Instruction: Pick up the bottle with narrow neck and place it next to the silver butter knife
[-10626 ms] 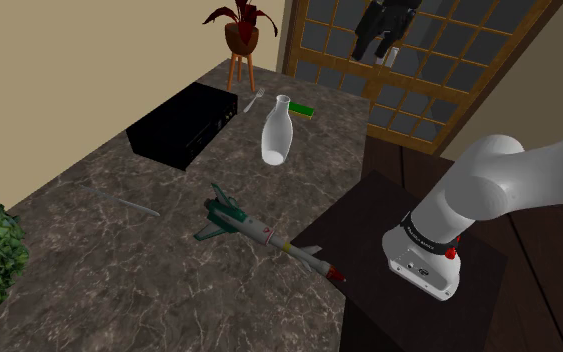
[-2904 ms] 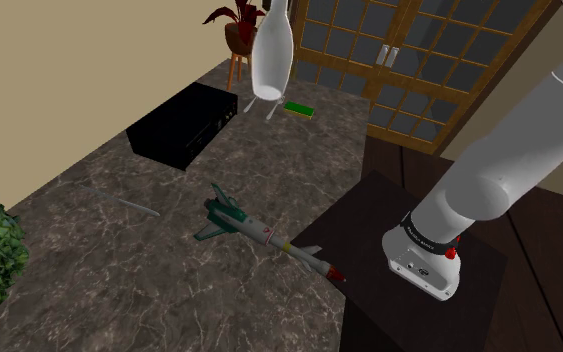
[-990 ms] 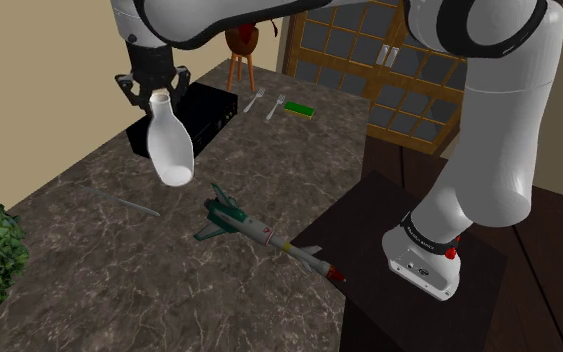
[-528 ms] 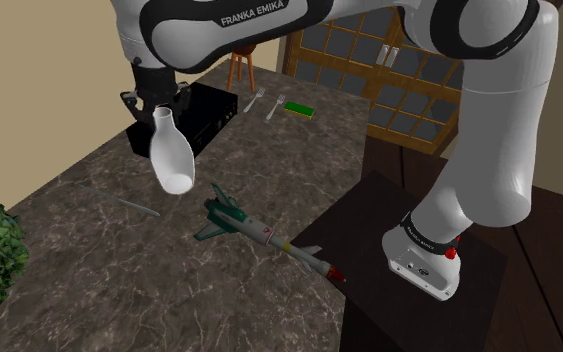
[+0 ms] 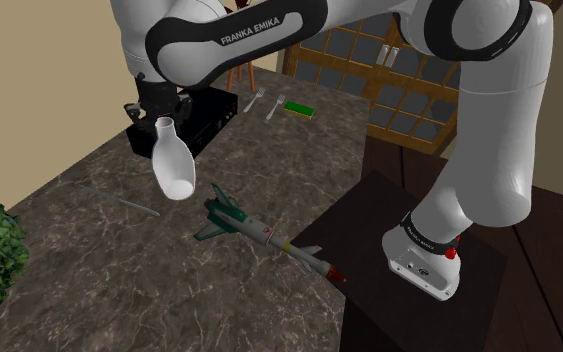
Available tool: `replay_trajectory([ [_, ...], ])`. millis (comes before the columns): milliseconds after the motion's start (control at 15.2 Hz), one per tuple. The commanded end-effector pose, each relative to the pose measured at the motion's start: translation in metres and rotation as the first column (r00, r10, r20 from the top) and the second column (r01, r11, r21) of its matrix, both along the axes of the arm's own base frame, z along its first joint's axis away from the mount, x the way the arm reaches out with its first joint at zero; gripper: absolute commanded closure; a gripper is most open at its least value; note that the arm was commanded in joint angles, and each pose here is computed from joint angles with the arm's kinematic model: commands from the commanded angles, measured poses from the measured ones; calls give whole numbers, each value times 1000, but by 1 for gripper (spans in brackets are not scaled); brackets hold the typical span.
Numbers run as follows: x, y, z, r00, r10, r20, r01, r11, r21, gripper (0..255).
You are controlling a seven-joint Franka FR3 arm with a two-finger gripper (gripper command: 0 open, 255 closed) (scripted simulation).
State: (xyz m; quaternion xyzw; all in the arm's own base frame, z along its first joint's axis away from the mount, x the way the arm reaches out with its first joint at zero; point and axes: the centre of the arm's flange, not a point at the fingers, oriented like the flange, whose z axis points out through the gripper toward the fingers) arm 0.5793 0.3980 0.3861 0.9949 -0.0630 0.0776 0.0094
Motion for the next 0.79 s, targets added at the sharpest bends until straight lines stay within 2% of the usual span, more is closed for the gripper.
replay_trajectory([
  [0,0,0,0,1000,0,1,0,1000,0,255],
  [198,0,0,0,1000,0,1,0,1000,0,255],
  [264,0,0,0,1000,0,1,0,1000,0,0],
  [594,0,0,0,1000,0,1,0,1000,0,0],
  [726,-4,1,26,1000,0,1,0,1000,0,0],
])
